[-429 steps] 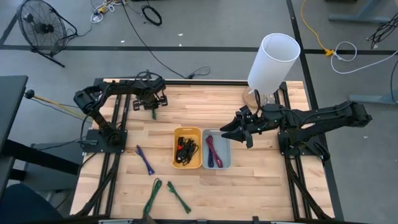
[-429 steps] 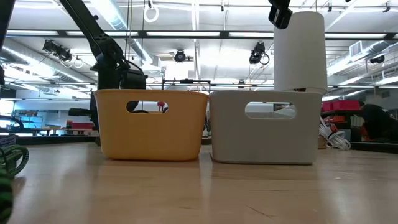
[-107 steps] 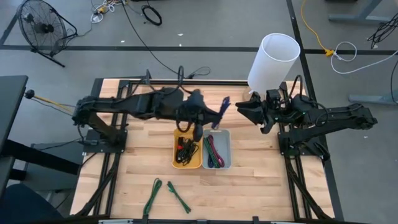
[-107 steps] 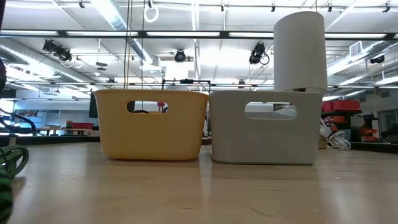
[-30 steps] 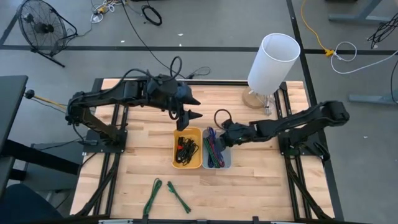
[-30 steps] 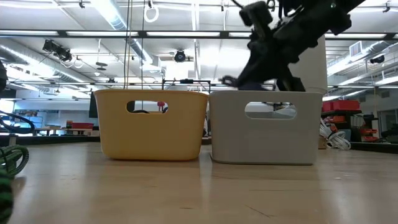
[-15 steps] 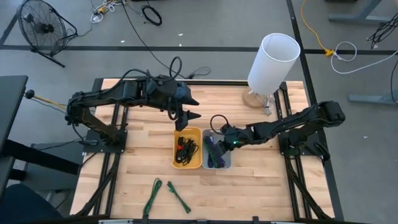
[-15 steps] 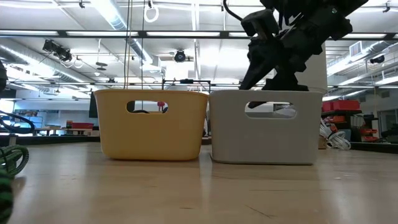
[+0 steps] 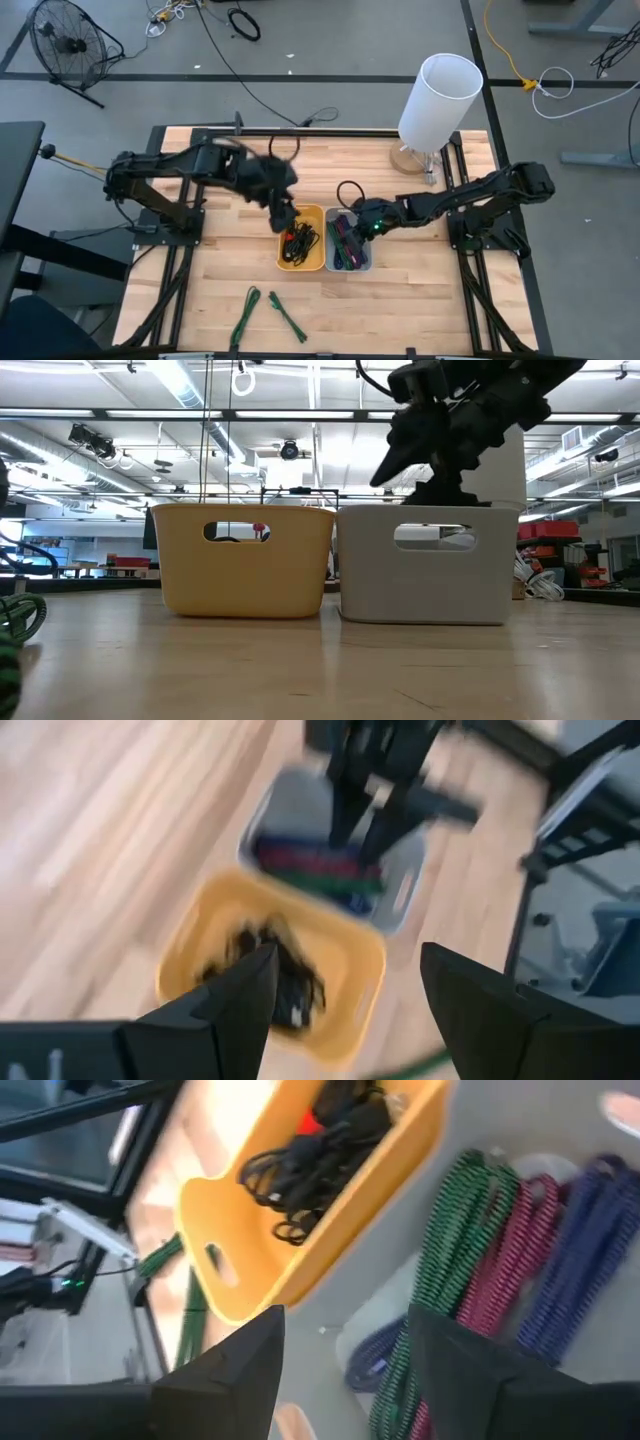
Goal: Pick & Place USB Port
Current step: Put the black green charger cable into the gray bin
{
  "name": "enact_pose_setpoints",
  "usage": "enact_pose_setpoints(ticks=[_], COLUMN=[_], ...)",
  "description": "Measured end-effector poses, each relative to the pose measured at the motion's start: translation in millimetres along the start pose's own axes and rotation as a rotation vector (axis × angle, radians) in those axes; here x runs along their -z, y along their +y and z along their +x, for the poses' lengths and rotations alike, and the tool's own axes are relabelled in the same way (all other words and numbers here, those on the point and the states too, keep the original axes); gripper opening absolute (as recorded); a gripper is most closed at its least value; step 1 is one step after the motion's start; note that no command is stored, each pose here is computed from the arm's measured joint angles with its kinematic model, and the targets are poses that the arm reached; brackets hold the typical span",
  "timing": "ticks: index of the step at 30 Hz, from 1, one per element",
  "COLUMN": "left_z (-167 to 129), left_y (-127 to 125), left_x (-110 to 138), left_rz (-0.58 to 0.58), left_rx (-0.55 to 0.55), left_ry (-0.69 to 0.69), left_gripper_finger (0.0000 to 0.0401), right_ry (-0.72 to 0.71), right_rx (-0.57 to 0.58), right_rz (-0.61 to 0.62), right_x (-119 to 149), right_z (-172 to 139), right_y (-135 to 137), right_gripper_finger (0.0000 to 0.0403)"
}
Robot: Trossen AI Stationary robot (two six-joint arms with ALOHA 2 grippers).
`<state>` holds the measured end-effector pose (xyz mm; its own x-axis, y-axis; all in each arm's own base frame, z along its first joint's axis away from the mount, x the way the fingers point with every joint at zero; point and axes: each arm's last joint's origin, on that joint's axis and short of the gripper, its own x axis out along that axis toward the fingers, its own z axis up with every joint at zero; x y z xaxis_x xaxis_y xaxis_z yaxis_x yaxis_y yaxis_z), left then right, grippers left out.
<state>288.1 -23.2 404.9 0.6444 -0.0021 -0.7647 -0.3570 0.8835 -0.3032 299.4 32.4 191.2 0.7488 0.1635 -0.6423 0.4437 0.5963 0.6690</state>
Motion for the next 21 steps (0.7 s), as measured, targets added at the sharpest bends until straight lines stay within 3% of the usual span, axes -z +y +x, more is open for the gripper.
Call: enact_pose_setpoints(ticks=[6,12,16,21], left_z=[-4,-7,5,29], left_y=[-22,-44,-67,-97], left_x=[34,68,93,126], left_rz=[-0.147,-0.426,-0.573,-0.650], left_rx=[-0.115,-0.206,-0.267,-0.355], left_ry=[0.111,0.210,0.332,0.457], left_gripper_finger=[0.0250,0.0250,0.0250,0.0250], right_ry=[-0.007,-0.002,0.010,0.035], right_rx=[-0.134,-0.309,-0.376,-0.412], right_rz=[-0.072,-0.130,-0.164,-0.216], right_x=[-14,-27,-32,-33], right_z=[-2,-6,-8,-9], right_y=[3,10,11,11], right_gripper_finger=[0.0212,0.0212,0.0212,0.0213])
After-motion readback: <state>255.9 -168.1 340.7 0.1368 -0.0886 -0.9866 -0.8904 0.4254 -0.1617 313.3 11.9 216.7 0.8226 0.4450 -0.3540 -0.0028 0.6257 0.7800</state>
